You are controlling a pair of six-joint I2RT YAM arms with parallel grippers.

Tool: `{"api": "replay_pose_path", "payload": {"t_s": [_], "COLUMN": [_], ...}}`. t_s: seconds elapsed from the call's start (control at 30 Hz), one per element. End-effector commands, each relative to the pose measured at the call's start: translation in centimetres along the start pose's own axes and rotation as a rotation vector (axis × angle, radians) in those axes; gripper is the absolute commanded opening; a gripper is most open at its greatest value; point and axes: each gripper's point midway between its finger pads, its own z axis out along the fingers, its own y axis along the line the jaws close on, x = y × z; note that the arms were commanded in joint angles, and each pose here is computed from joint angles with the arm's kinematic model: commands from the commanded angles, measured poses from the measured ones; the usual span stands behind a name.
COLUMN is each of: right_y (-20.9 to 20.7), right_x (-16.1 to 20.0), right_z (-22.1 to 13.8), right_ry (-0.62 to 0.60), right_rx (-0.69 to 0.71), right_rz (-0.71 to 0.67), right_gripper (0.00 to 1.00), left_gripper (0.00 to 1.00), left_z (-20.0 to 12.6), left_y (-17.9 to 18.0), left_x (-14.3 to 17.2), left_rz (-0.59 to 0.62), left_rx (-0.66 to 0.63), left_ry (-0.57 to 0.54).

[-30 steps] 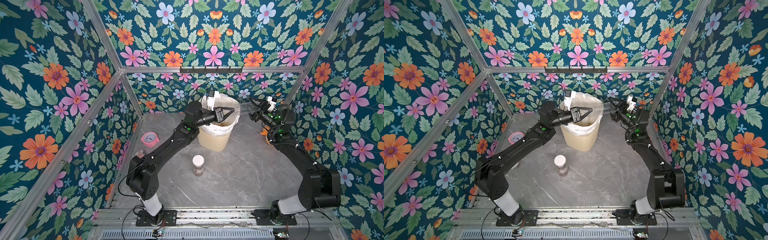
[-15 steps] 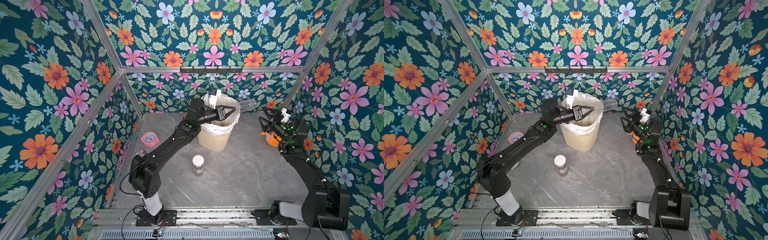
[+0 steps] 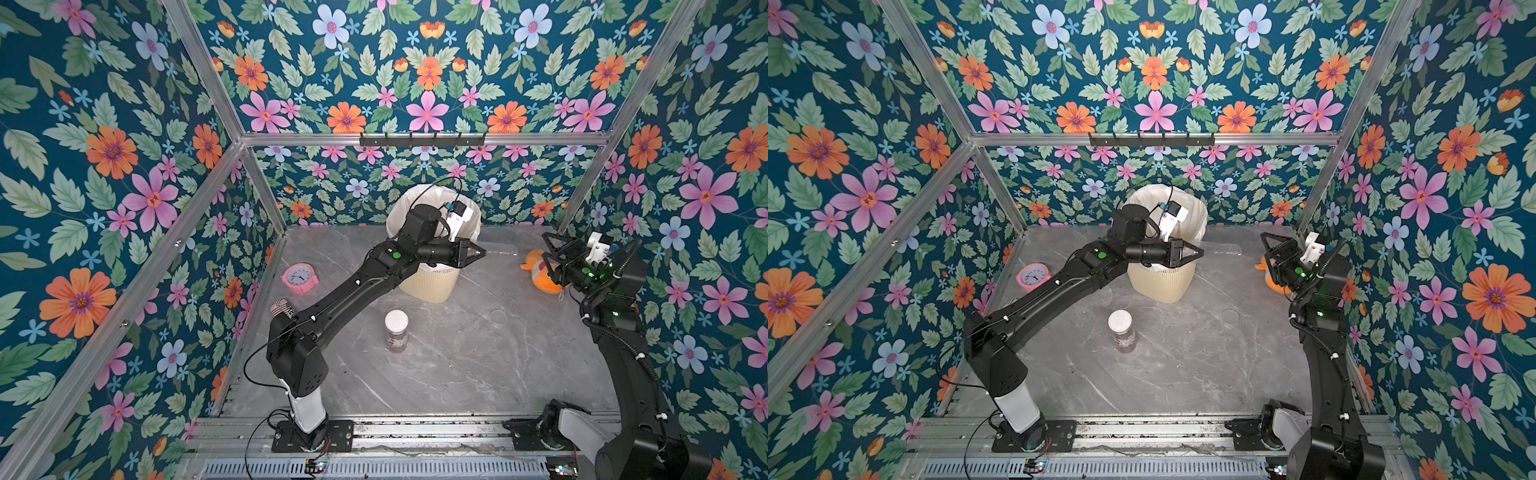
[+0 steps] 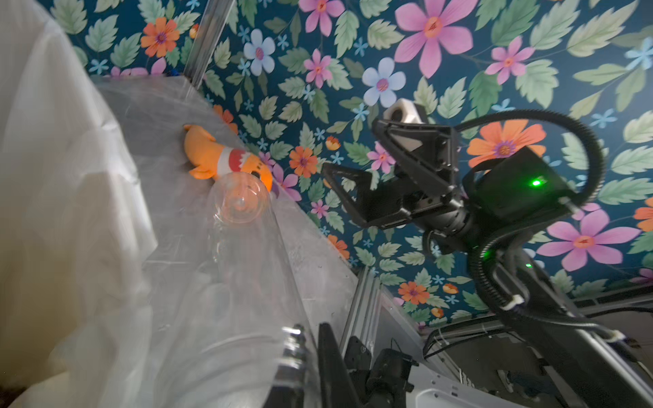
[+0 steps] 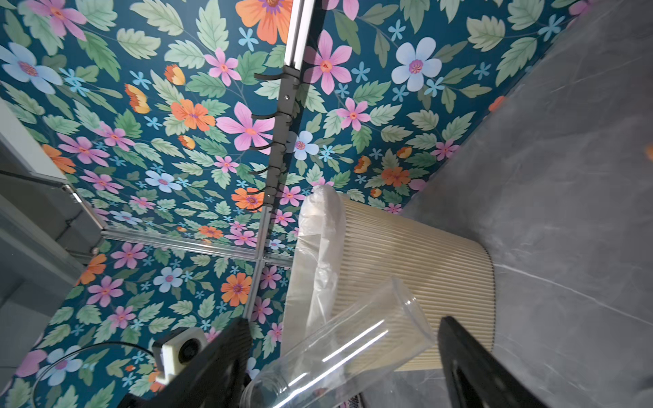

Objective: Empty the moldy dried flower tea in the jars
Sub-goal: Place the jar at the center of the board.

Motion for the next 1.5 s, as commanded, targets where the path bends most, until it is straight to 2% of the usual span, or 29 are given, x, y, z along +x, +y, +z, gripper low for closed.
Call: {"api": "replay_pose_path", "payload": {"t_s": [0.0, 0.1, 0.23, 0.37, 0.5, 0.6, 0.73, 1.03, 1.23, 1.47], "right_y": [-2.0, -2.2, -2.5, -2.9, -2.9, -2.7, -2.5, -2.6, -2.6, -3.0], "right_x": [0.6, 0.6, 0.5, 0.7, 0.6, 0.4, 0.5, 0.5, 0.5, 0.7], "right_z": [-0.5, -0.6, -0.3, -0.1, -0.1, 0.0, -0.1, -0.1, 0.0, 0.3], "right_ry": [0.004, -0.001, 0.005, 0.011, 0.011, 0.008, 0.011, 0.013, 0.013, 0.026], "right_rx": [0.094, 0.111, 0.113, 0.113, 0.109, 0.103, 0.098, 0.102, 0.101, 0.097], "right_rz": [-0.053, -0.063, -0.058, -0.051, -0.048, -0.049, -0.05, -0.05, -0.054, -0.045], "right_gripper": [0.84, 0.84, 0.84, 0.84, 0.84, 0.84, 0.84, 0.83, 0.83, 0.83], "left_gripper": [0.0, 0.0, 0.0, 0.0, 0.0, 0.0, 0.0, 0.0, 0.0, 0.0], "left_z": [0.0, 0.6, 0.1, -1.8, -4.2, -6.1, -7.8, -11.8, -15.4, -21.1], "left_y": [1.6, 2.1, 3.6, 5.3, 7.4, 9.8, 12.0, 15.6, 16.7, 18.4], "left_x": [3.0, 6.1, 10.3, 12.7, 14.2, 14.7, 14.8, 12.6, 12.8, 14.4], "left_rz": [0.005, -0.022, -0.04, -0.05, -0.024, -0.01, -0.018, -0.131, -0.16, -0.228], "left_rx": [-0.082, -0.084, -0.151, -0.249, -0.401, -0.526, -0.613, -0.637, -0.669, -0.803], "left_ry": [0.096, 0.184, 0.307, 0.357, 0.407, 0.433, 0.43, 0.306, 0.311, 0.422]}}
